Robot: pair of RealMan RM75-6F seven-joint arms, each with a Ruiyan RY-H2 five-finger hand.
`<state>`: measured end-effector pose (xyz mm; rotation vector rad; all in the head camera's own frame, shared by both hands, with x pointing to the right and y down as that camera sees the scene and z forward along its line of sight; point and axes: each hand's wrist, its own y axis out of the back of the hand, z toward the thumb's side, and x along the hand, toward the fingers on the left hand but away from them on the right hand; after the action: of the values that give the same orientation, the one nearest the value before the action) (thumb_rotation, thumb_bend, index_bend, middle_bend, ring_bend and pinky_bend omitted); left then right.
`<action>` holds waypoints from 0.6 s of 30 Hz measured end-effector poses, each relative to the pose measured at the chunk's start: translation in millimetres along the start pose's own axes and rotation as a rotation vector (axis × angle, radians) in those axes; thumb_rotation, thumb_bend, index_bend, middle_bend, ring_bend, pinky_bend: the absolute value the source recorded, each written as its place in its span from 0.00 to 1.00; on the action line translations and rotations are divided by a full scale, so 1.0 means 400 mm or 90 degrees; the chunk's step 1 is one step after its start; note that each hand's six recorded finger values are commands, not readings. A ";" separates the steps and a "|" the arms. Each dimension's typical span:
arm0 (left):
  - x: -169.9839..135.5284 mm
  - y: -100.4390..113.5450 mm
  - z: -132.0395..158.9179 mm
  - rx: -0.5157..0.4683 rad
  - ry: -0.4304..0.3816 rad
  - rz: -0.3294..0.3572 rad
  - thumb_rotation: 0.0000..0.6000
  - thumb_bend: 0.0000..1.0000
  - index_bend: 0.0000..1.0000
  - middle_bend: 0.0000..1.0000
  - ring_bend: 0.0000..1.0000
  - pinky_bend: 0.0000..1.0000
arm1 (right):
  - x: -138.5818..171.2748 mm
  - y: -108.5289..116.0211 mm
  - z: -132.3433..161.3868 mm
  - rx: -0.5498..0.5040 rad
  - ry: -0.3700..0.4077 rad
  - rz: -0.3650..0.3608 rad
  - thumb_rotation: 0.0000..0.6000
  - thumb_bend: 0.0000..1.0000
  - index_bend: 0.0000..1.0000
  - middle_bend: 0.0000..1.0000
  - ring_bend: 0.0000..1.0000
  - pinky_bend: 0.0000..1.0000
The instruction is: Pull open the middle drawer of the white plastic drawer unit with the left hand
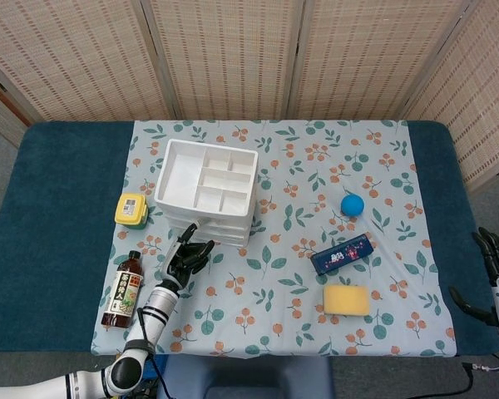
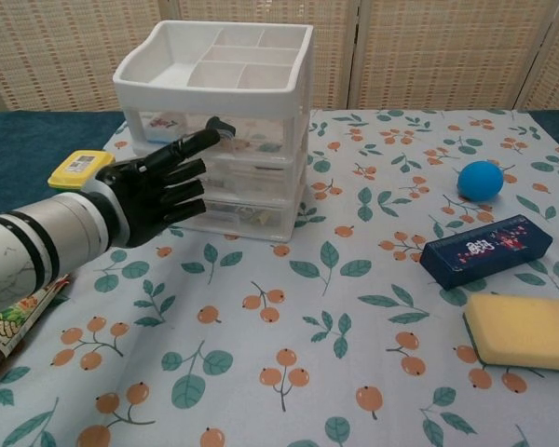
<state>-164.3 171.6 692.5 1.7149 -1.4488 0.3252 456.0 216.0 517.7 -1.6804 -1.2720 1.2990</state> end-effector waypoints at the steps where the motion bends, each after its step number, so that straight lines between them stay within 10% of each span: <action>1: 0.002 -0.002 0.000 -0.005 0.002 -0.002 1.00 0.28 0.20 0.96 0.99 1.00 | 0.001 0.001 -0.001 0.000 -0.001 -0.001 1.00 0.28 0.00 0.00 0.00 0.00; 18: 0.034 0.009 0.002 -0.043 0.023 0.010 1.00 0.28 0.27 0.96 0.99 1.00 | 0.007 0.000 -0.007 0.001 -0.008 0.001 1.00 0.28 0.00 0.00 0.00 0.00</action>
<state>-163.8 161.6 702.7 1.6370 -1.4323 0.3108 458.8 218.8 517.4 -1.6744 -1.2766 1.3131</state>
